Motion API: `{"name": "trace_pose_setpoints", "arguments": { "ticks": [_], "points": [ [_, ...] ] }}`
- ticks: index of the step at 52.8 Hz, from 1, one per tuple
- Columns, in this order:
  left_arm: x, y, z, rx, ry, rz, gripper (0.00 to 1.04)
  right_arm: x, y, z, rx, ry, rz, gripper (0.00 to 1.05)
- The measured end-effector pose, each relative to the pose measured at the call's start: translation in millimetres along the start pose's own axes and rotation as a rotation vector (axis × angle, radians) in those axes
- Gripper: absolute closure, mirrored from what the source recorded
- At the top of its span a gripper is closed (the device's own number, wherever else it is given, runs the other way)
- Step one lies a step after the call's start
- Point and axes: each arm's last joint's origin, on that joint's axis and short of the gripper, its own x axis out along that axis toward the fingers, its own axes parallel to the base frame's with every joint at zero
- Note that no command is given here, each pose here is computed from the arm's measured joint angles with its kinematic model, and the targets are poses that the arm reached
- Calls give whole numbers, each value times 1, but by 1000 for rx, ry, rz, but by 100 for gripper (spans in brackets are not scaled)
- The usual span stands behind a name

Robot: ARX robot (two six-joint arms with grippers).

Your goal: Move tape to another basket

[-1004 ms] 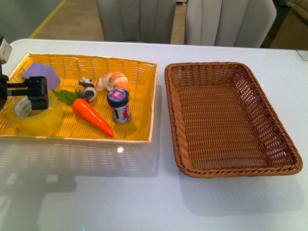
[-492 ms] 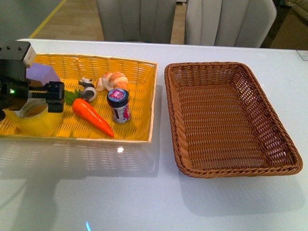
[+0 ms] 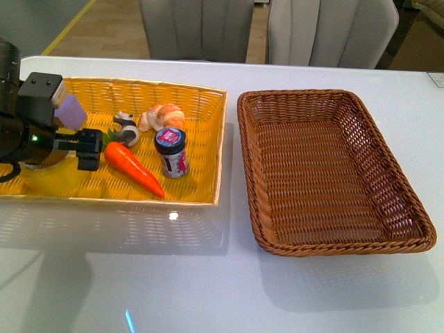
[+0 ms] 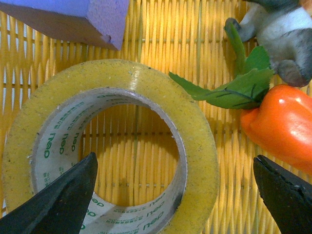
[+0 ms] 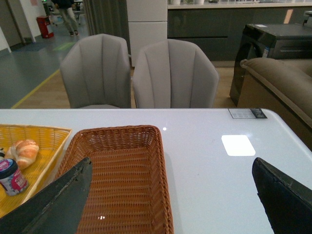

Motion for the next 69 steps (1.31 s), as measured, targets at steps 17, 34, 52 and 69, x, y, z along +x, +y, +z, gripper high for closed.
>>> {"name": "trace_pose_setpoints", "arguments": {
  "ticks": [17,34,52,69],
  "points": [
    [10,0,1,31,39,15,9,0,0,0,0,0,0,9],
    [16,-5,-2,50,74,35,40,0,0,0,0,0,0,9],
    [8,-6,-1,46,55,69,86,0,0,0,0,0,0,9],
    [-51,4,20,45,-80,110,88,0,0,0,0,0,0,9]
  ]
}}
